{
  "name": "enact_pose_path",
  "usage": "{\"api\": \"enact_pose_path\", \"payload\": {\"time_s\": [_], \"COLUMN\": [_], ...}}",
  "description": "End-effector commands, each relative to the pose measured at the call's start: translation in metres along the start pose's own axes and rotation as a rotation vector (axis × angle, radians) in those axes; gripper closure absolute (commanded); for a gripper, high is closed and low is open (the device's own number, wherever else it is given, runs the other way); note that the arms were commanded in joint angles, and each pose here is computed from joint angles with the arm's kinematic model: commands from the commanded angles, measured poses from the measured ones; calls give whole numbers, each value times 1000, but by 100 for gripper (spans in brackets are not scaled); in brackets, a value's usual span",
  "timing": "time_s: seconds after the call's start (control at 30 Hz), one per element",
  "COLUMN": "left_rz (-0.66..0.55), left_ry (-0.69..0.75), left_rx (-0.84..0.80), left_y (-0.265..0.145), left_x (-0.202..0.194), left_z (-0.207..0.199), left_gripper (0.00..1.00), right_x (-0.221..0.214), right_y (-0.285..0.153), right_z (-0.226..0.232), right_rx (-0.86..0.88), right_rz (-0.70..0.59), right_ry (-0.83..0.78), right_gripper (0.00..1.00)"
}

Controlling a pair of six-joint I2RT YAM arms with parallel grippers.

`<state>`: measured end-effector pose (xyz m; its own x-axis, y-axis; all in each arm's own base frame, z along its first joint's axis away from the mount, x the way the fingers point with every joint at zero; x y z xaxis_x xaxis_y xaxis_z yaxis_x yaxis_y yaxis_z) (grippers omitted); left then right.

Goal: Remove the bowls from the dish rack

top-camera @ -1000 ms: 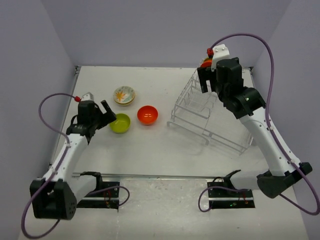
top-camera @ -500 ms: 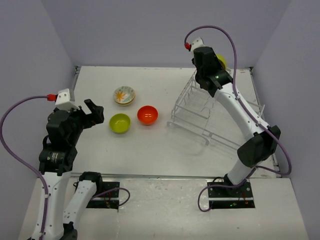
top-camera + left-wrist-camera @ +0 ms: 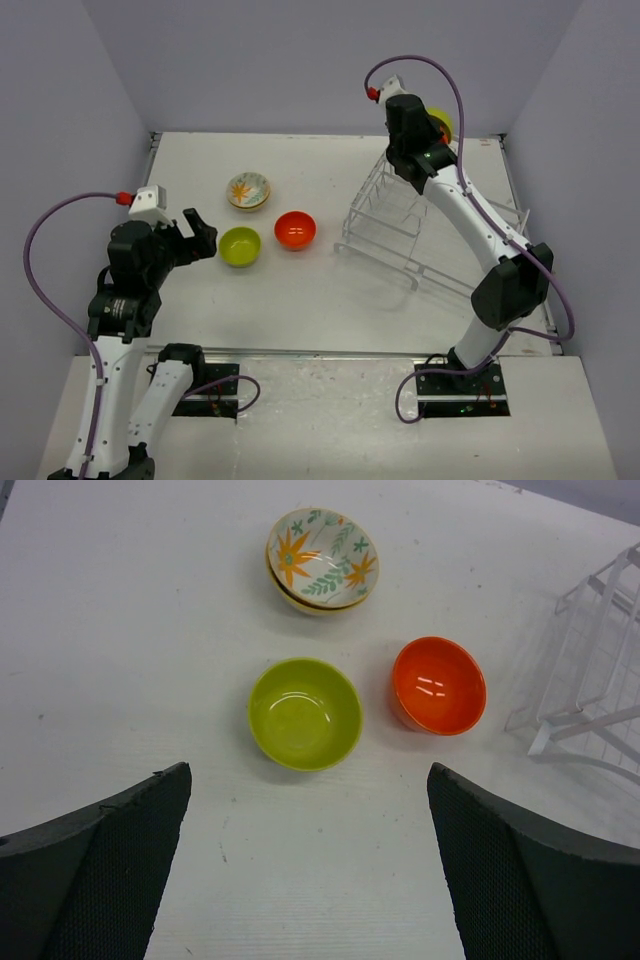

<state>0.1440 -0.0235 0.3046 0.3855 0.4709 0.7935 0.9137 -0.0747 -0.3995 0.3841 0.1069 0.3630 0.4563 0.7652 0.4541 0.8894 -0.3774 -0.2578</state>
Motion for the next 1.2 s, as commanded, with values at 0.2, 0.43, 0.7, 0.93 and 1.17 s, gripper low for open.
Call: {"api": "enact_pose_path", "payload": {"time_s": [0.2, 0.43, 0.7, 0.93, 1.17], "left_rz": [10, 19, 49, 44, 115], "left_ry": [30, 33, 31, 10, 66], "left_rx": [-37, -32, -78, -232, -649], "left_y": [7, 10, 16, 19, 26], "left_x": [3, 5, 11, 27, 30], "left_z": [-4, -5, -14, -35, -142], "left_gripper": [0, 0, 0, 0, 0], "right_x": [2, -1, -6, -13, -12], "right_y": [0, -11, -39, -59, -98], "right_z": [-10, -23, -51, -57, -38], "right_rx": [-84, -106, -119, -68, 304], "right_rz": [-24, -40, -102, -134, -169], "right_ry": [36, 62, 169, 263, 549], "right_gripper": [94, 100, 100, 100, 100]}}
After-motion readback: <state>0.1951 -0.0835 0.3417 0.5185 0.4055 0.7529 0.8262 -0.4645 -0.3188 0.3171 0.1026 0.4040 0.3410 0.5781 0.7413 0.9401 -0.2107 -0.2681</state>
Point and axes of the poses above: each gripper's point midway between its finger pads, its own y axis out along the fingers, its own z axis along the line the jaws close on, x = y × z, the point moved 10 cm from there along -y, back along the fingers, and after that the axes turned 12 degrees about -y, right-handed, at the moved point
